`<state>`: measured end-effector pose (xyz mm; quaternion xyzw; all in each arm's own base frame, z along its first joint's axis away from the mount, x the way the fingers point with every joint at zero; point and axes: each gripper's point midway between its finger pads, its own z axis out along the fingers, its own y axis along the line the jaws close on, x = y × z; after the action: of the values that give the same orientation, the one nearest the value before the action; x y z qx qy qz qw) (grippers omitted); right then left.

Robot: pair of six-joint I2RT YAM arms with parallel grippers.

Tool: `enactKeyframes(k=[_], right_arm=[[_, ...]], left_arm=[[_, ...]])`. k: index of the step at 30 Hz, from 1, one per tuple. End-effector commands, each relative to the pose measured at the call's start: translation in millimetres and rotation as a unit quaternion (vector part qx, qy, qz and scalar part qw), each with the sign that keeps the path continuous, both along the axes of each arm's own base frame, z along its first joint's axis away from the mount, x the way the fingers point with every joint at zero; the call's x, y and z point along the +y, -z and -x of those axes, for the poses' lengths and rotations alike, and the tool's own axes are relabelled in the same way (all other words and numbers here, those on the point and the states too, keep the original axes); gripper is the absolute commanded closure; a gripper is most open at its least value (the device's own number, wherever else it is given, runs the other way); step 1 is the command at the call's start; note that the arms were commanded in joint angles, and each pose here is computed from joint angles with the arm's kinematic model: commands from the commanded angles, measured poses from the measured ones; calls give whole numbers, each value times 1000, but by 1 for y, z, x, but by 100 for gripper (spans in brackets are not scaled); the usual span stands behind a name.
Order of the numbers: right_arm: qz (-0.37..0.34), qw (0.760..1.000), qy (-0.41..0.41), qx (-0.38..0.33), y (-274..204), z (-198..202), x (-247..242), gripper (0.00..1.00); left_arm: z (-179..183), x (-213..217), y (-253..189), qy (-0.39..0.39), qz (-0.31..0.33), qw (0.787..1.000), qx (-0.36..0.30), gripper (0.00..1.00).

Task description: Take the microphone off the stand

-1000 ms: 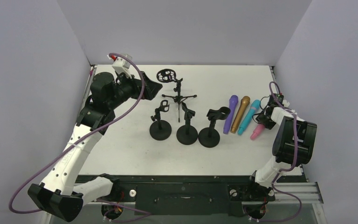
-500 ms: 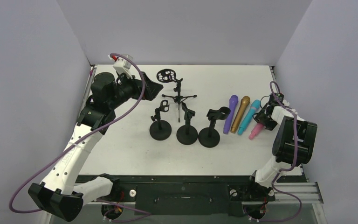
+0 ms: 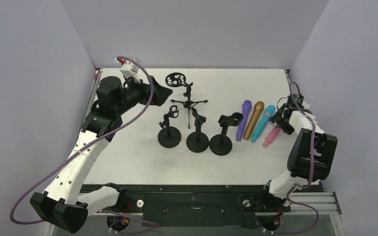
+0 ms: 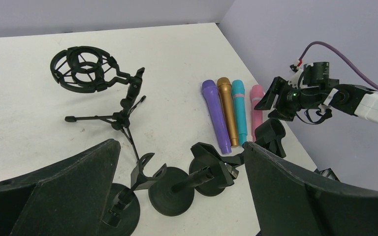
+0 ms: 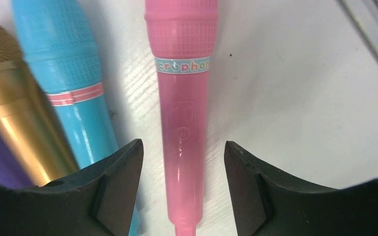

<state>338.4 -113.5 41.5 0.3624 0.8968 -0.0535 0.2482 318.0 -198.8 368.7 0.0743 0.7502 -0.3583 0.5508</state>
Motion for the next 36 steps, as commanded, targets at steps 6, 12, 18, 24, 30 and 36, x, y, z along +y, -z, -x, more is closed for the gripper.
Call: enactKeyframes(k=[6, 12, 18, 24, 30, 36], right_arm=[[26, 995, 19, -93, -79, -9, -3, 39], [50, 981, -13, -189, -165, -8, 24, 32], [56, 955, -73, -282, -251, -9, 70, 24], [27, 915, -151, -373, -323, -15, 143, 17], [-4, 875, -226, -428, -377, -13, 210, 16], [-29, 853, -261, -451, -397, -19, 235, 15]], left_arm=[[-7, 1, -2, 1, 4, 1000, -15, 4], [-19, 16, 9, -47, -4, 999, 2, 4], [-34, 46, 24, -148, -21, 988, 29, 4], [-34, 84, 30, -248, -50, 967, 39, 4], [-25, 110, 29, -313, -91, 944, 43, 4], [-18, 117, 23, -323, -101, 940, 48, 4]])
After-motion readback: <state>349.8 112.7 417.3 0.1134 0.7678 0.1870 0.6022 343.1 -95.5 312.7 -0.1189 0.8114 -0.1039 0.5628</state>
